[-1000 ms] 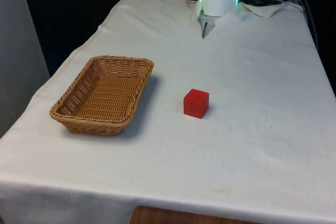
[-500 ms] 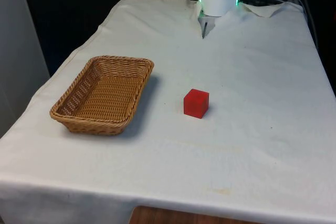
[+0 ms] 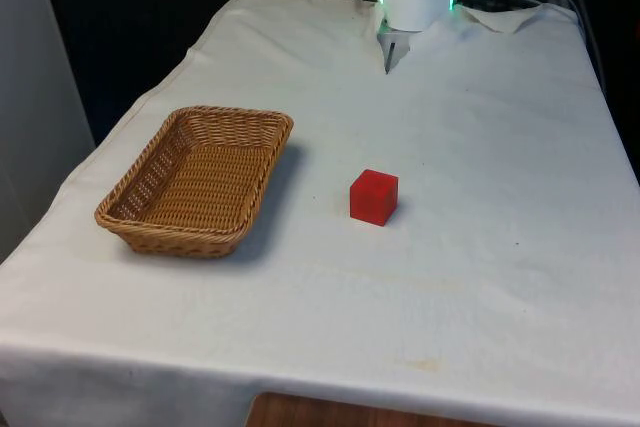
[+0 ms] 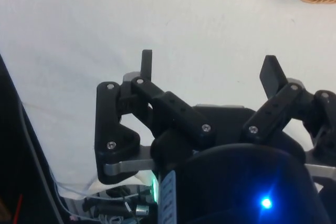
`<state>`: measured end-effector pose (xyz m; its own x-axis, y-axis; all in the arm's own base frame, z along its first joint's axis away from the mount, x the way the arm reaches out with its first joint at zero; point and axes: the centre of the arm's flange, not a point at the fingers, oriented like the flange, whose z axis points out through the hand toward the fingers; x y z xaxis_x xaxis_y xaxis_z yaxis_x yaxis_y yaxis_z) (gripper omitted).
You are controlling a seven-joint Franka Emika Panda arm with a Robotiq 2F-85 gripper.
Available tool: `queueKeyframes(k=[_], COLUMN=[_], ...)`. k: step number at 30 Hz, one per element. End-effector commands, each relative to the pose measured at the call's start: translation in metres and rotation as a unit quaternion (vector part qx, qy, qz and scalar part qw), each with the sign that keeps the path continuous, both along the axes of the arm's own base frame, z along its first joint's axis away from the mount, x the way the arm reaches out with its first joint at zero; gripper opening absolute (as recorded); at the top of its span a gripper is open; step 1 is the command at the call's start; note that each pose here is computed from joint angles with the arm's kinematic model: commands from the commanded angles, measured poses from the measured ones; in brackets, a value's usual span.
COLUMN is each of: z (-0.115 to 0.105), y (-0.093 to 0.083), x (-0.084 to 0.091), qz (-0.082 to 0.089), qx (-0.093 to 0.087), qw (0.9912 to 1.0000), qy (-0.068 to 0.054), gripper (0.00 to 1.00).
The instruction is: Pick up the cube and place it into the basket.
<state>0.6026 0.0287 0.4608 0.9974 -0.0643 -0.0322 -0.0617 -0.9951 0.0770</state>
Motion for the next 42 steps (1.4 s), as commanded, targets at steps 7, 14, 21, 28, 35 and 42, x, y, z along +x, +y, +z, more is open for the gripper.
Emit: queueKeyframes(k=[7, 14, 21, 28, 35, 42], z=[-0.011, -0.021, -0.029, -0.037, -0.046, -0.058], y=[0.0, 0.0, -0.001, -0.001, -0.001, 0.0], x=[0.008, 0.014, 0.018, 0.022, 0.026, 0.031], qz=[-0.014, -0.025, -0.037, -0.047, -0.056, -0.06], qx=[-0.004, -0.006, -0.007, -0.009, -0.011, -0.013], qw=[0.99987, 0.99963, 0.99924, 0.99877, 0.9982, 0.99785], qy=[-0.007, -0.008, -0.011, -0.013, -0.018, -0.022], gripper=[1.0, 1.0, 1.0, 1.0, 1.0, 1.0])
